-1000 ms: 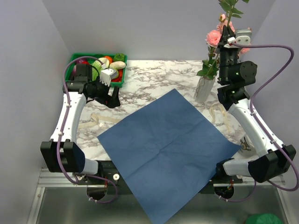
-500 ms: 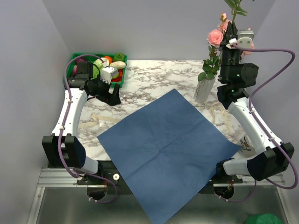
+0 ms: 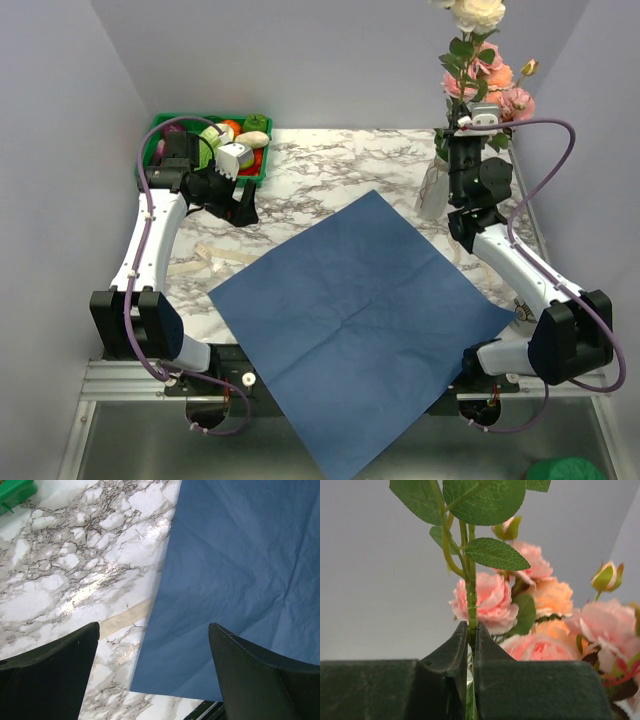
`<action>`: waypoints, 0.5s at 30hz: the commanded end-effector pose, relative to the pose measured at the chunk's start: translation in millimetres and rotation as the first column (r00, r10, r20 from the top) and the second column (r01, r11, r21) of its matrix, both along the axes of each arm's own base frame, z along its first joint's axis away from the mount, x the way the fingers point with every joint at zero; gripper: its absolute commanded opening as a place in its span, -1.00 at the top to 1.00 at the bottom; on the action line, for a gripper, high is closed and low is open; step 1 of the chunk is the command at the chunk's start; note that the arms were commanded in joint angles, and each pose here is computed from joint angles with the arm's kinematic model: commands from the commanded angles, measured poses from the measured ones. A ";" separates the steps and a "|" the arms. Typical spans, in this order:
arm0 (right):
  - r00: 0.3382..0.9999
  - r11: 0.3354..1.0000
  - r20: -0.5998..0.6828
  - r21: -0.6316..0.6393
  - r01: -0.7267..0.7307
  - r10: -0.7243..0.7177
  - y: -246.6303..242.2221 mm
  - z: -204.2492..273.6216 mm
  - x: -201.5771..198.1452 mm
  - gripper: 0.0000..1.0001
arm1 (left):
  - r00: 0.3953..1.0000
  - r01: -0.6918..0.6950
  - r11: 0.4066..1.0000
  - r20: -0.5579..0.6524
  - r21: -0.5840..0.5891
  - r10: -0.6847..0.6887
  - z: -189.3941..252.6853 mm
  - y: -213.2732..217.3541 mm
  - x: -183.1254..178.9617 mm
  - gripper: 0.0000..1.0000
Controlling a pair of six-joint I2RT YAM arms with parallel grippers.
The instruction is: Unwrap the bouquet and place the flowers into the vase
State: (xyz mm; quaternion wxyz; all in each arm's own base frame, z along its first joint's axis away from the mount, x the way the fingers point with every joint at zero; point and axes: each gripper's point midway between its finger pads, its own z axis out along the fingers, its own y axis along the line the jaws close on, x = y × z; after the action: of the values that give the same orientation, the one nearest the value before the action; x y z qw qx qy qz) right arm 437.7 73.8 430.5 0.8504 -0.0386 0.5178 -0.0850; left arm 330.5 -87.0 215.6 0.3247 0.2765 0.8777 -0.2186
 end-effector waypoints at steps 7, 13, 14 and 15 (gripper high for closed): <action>0.983 0.979 -0.167 0.199 -0.045 0.079 2.6 -56.2 -0.4 -0.01 | 1.000 0.009 1.000 0.015 0.002 -0.009 4.8 -0.4 1.7 -0.97; 0.953 0.960 -0.281 0.277 -0.034 0.115 3.2 -84.3 -9.8 -0.51 | 1.000 0.009 1.000 0.018 0.002 -0.009 5.9 -0.4 -0.7 -0.97; 0.947 0.960 -0.304 0.281 -0.016 0.105 1.5 -86.6 -8.9 -0.52 | 1.000 0.009 1.000 0.019 0.002 -0.009 6.1 -0.4 -0.4 -0.98; 0.928 0.954 -0.363 0.298 0.032 0.082 -2.3 -92.5 -6.2 -0.52 | 1.000 0.009 1.000 0.019 0.002 -0.009 6.8 -0.4 -1.0 -0.97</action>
State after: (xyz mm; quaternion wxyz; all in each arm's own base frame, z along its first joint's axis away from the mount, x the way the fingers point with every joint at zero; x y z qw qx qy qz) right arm 433.4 80.7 359.1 0.7846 0.0181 0.6197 0.0093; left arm 330.3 -87.0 215.5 0.3245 0.2767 0.8777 -0.2188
